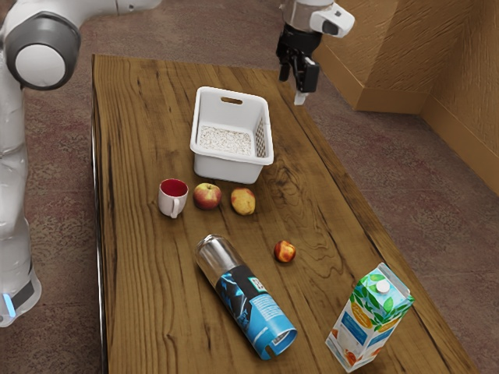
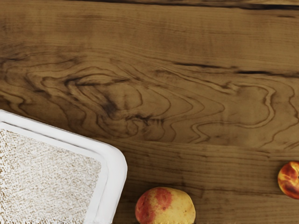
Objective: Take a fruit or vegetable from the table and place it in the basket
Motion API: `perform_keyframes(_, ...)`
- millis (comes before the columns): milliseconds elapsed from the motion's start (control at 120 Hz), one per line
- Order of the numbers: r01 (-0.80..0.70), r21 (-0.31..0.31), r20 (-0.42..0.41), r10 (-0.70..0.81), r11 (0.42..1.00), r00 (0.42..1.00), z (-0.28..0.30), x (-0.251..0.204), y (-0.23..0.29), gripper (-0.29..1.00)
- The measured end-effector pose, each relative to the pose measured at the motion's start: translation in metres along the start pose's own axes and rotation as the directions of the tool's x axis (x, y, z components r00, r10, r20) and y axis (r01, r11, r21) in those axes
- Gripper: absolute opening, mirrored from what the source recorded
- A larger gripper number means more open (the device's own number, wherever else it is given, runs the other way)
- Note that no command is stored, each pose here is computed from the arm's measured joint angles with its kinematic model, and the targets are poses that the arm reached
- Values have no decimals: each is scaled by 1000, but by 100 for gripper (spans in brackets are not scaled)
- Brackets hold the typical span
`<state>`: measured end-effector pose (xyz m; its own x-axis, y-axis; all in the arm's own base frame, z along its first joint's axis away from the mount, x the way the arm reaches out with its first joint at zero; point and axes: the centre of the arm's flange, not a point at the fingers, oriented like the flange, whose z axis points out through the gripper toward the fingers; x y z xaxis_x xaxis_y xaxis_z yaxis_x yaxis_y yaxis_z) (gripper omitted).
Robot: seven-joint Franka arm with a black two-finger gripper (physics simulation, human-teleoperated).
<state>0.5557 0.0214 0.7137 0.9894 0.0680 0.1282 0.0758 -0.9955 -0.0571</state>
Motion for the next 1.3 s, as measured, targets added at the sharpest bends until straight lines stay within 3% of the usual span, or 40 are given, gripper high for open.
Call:
perform_keyframes(217, 75, 14, 25, -75, 997, 997, 0, -4, -27, 70)
perform_keyframes(358, 76, -7, -164, -76, 997, 983, -110, -33, -22, 70)
perform_keyframes(450, 23, -9, -185, -24, 1000, 982, -127, -42, 7, 70)
perform_keyframes(675, -205, -24, -48, 204, 978, 978, -67, -29, 132, 70)
perform_keyframes(817, -192, -31, 40, 193, 981, 980, -14, 3, 131, 70)
perform_keyframes(1008, -245, -58, 115, 250, 968, 961, 59, 32, 174, 70)
perform_keyframes(1183, -263, -79, 228, 274, 962, 934, 157, 23, 193, 70)
perform_keyframes(1300, -257, -104, 234, 274, 961, 933, 202, 6, 193, 70)
